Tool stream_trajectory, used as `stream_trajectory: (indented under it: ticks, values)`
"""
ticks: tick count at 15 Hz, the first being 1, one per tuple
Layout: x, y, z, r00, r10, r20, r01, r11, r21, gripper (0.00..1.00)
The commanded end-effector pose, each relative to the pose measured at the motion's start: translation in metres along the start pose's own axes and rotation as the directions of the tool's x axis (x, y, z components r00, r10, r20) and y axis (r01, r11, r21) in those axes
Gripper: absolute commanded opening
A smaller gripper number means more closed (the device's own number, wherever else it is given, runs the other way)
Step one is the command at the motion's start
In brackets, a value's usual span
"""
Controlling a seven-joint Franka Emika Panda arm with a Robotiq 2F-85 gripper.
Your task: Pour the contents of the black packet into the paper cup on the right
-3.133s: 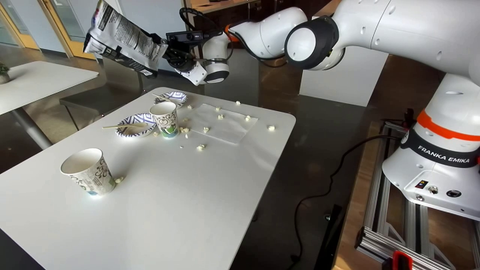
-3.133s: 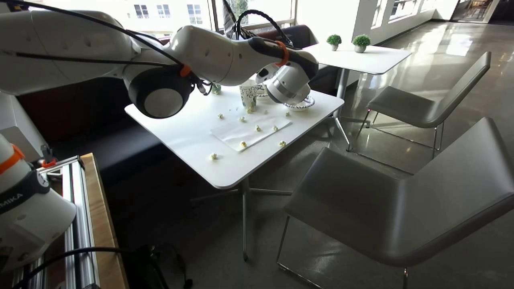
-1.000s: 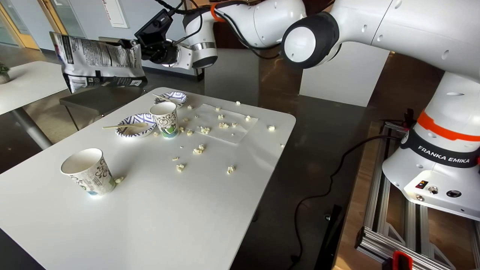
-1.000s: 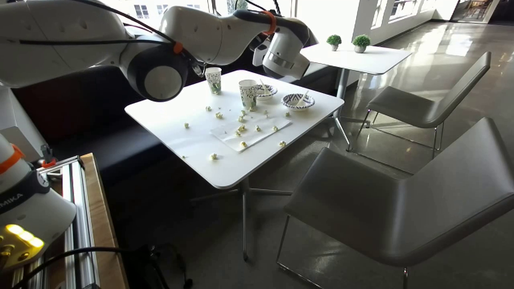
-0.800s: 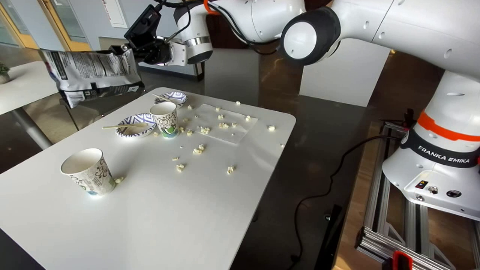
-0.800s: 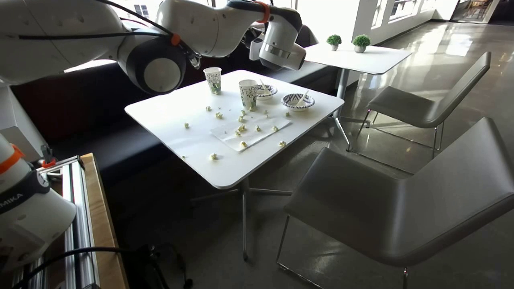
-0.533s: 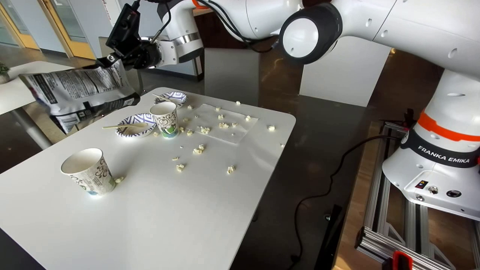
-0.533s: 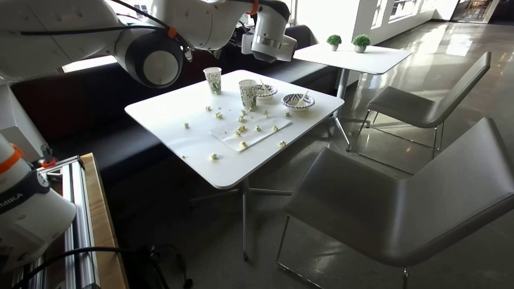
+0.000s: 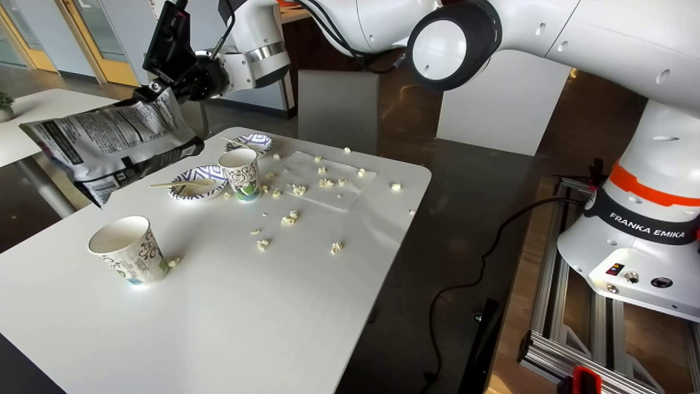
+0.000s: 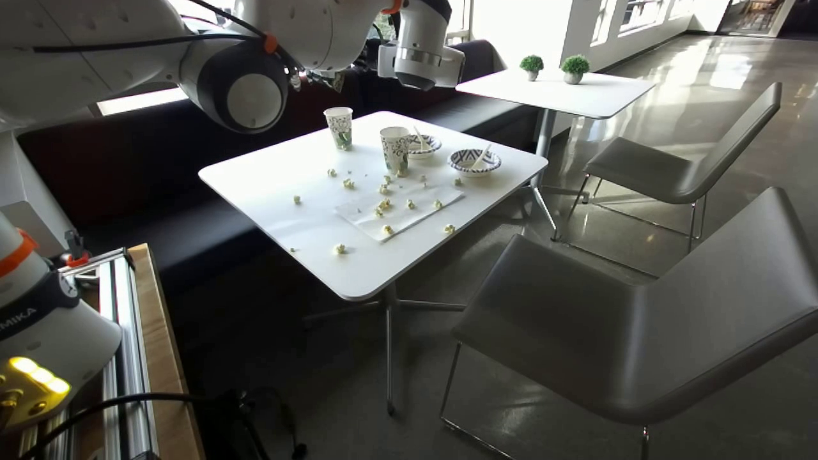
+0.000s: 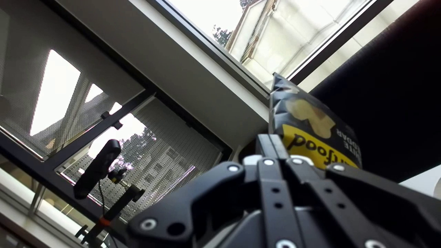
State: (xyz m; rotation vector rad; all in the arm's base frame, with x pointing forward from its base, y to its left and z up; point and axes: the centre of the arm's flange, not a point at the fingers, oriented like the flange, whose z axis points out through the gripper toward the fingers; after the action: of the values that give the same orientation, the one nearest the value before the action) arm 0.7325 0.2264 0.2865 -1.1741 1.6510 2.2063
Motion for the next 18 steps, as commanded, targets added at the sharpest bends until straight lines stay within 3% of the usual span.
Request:
stream_trajectory:
  ticks: [1, 5, 9, 13, 18]
  values:
    - [0.006, -0.003, 0.009, 0.999, 0.038, -0.006, -0.038, 0.999, -0.020, 0.00]
    - [0.039, -0.010, 0.049, 0.987, 0.158, -0.017, -0.159, 0.976, -0.149, 0.00]
    - [0.066, -0.016, 0.083, 0.950, 0.312, -0.035, -0.311, 0.922, -0.229, 0.00]
    - [0.089, -0.030, 0.094, 0.894, 0.447, -0.034, -0.446, 0.877, -0.181, 0.00]
    - [0.098, -0.031, 0.110, 0.824, 0.557, -0.101, -0.560, 0.829, -0.001, 0.00]
